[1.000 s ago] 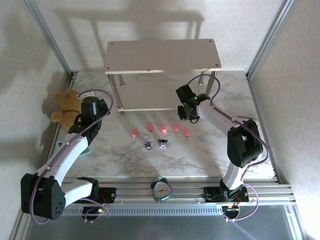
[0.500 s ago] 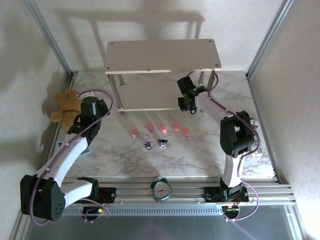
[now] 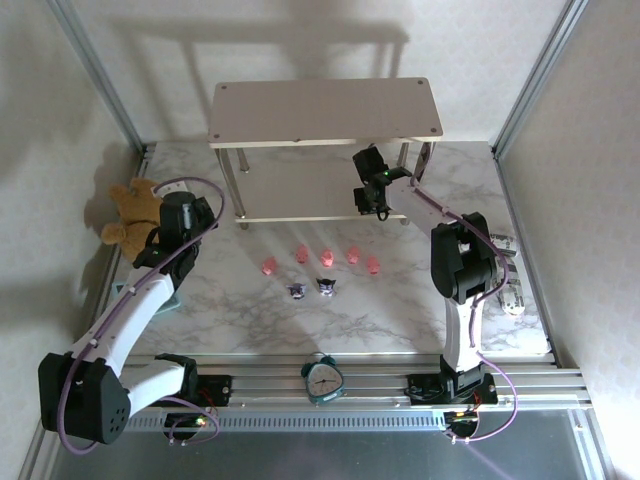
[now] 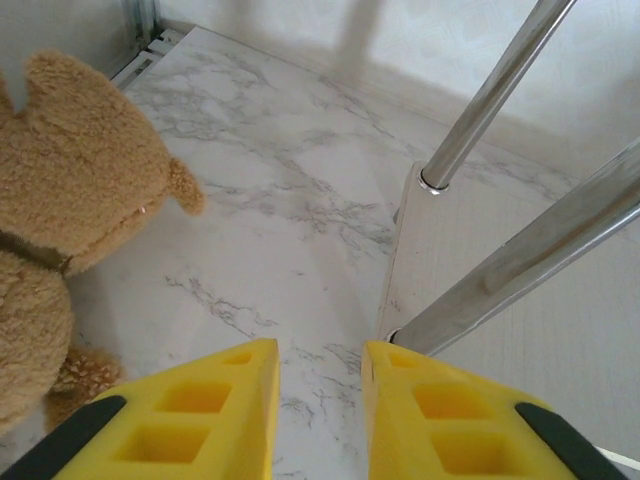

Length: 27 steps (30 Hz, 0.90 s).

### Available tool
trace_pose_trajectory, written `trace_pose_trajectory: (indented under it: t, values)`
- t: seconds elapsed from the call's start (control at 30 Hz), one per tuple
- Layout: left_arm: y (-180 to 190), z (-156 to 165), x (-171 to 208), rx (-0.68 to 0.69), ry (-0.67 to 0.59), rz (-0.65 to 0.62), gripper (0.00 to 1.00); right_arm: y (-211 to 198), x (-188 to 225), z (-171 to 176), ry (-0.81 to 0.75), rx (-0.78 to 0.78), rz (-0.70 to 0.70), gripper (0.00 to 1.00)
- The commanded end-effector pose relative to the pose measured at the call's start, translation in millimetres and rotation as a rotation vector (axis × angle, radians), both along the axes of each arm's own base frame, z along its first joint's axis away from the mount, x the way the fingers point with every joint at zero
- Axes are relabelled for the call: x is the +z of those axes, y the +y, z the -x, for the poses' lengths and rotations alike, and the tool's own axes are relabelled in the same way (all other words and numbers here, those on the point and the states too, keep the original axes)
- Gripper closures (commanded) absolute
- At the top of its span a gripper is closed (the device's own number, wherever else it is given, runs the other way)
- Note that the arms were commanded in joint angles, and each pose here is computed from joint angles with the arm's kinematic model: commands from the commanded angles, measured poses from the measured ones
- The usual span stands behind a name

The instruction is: Place and organize the plastic toys onto the shelf

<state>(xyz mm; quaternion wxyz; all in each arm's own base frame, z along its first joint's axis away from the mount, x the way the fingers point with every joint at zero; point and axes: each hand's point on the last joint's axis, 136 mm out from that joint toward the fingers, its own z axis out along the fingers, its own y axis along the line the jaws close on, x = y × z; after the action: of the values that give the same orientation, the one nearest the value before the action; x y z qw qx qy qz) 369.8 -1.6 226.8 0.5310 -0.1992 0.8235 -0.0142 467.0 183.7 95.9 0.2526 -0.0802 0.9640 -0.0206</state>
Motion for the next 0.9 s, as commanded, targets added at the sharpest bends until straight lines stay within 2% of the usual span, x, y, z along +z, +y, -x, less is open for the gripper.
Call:
trace_pose_trajectory:
  t: [0.0,0.33,0.87]
  values:
    - [2,2,18,0.010,-0.030,-0.020,0.71,-2,3,-13,-0.023,-0.011,-0.004,0.84]
    - [1,1,17,0.009,-0.024,-0.016,0.69,-6,-12,-14,0.013,-0.035,-0.026,0.83]
    - [-1,1,18,0.001,-0.028,-0.005,0.68,-8,-17,-11,0.031,-0.071,-0.066,0.62]
